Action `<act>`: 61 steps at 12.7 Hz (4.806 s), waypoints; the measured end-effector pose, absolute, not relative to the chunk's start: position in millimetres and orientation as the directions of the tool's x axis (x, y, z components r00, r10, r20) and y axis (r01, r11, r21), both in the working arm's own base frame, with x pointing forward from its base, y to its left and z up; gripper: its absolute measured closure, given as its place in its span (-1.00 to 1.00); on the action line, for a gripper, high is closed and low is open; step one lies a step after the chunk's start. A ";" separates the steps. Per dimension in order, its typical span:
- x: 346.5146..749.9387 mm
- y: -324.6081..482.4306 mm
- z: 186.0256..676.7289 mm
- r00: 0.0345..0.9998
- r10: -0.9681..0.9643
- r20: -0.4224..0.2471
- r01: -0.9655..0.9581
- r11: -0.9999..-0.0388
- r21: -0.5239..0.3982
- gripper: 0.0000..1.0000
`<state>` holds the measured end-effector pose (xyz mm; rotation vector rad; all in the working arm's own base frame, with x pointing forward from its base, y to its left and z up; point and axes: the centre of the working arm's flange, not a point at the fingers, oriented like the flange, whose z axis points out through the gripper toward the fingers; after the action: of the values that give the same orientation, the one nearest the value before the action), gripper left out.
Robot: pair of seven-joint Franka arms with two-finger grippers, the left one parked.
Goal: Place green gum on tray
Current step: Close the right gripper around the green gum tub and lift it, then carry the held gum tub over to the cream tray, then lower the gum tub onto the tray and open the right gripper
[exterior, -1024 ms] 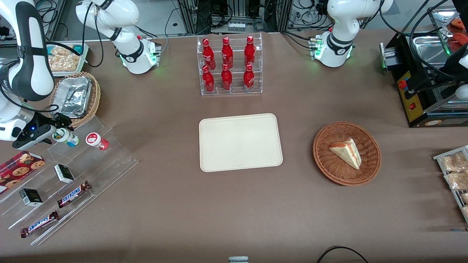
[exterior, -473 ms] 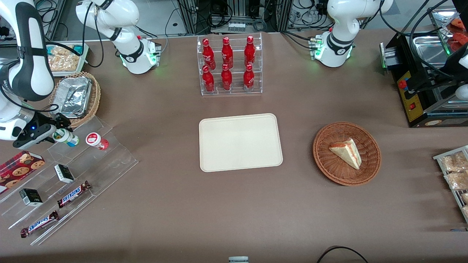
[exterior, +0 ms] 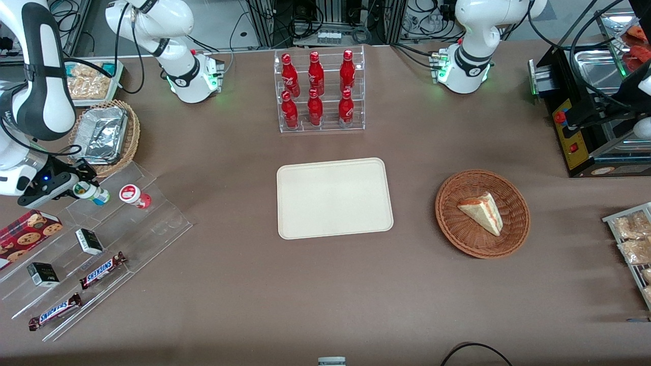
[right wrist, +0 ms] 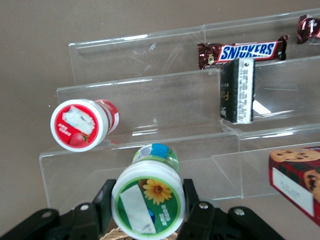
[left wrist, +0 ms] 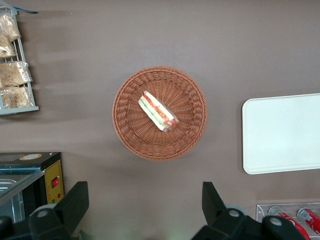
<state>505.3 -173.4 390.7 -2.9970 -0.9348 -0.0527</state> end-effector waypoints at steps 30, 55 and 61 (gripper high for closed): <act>526.1 422.5 428.5 0.998 0.029 -0.050 0.027 -0.999 -0.034 -0.19; 481.4 529.4 258.6 1.000 -0.001 0.017 0.000 -0.999 -0.036 -0.19; 474.6 535.1 241.2 1.000 0.004 0.012 0.005 -1.000 -0.031 -0.19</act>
<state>474.6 535.1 241.2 -3.1108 -0.0068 -0.0189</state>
